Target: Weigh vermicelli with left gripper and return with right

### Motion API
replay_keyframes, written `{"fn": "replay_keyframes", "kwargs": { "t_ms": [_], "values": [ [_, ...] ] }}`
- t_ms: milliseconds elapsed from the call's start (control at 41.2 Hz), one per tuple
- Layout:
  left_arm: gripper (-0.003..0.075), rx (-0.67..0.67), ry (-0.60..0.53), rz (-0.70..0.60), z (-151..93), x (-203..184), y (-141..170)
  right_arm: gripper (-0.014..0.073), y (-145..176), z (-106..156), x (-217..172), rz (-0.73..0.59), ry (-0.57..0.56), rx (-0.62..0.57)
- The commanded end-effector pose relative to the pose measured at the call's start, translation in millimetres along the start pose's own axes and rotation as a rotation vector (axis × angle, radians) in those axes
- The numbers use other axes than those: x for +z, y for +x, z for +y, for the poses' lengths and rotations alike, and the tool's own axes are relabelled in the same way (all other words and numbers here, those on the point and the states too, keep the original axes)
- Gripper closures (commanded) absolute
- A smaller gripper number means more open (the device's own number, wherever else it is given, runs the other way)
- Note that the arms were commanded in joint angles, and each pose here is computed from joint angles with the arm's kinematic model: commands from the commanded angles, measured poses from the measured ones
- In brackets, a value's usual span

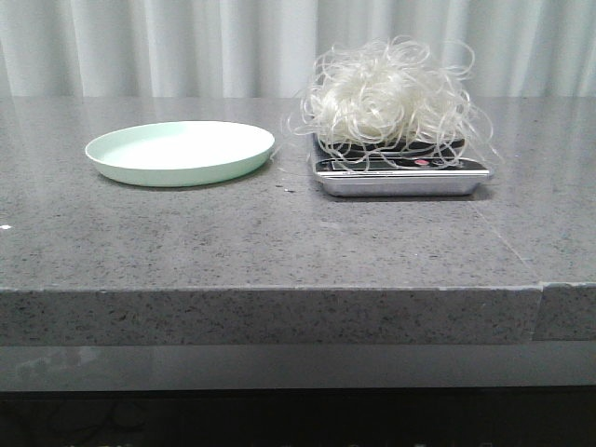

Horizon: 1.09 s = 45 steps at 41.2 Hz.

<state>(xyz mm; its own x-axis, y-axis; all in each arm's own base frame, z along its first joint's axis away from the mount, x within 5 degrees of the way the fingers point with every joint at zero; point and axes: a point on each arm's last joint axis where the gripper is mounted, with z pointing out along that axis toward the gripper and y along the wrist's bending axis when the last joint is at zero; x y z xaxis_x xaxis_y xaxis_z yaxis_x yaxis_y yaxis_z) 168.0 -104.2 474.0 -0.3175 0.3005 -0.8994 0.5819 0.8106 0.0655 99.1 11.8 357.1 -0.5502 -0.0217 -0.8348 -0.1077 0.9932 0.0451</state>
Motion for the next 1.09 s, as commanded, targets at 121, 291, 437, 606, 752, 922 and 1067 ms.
{"fn": "replay_keyframes", "kwargs": {
  "t_ms": [121,291,437,606,752,922,1067],
  "values": [
    [0.0248,-0.025,-0.016,-0.172,-6,-39,43,0.0077,-13,-1,-4,-0.079,0.01,-0.006],
    [0.0248,-0.032,-0.008,-0.166,-12,-58,82,0.0077,-13,-1,-4,-0.079,0.01,-0.006],
    [0.0248,-0.037,-0.001,-0.171,-15,-68,106,0.0077,-13,-1,-4,-0.079,0.01,-0.006],
    [0.0248,-0.037,-0.002,-0.177,-17,-73,118,0.0077,-14,-1,-4,-0.095,0.009,-0.005],
    [0.0248,-0.036,-0.004,-0.182,-17,-73,118,0.0077,-15,-1,-4,-0.099,0.01,-0.005],
    [0.0248,-0.036,-0.004,-0.183,-17,-73,118,0.0077,-19,1,-1,-0.12,-0.017,0.023],
    [0.0248,-0.036,-0.004,-0.181,-17,-73,118,0.0088,-25,1,12,-0.11,-0.022,0.023]
  ]
}}
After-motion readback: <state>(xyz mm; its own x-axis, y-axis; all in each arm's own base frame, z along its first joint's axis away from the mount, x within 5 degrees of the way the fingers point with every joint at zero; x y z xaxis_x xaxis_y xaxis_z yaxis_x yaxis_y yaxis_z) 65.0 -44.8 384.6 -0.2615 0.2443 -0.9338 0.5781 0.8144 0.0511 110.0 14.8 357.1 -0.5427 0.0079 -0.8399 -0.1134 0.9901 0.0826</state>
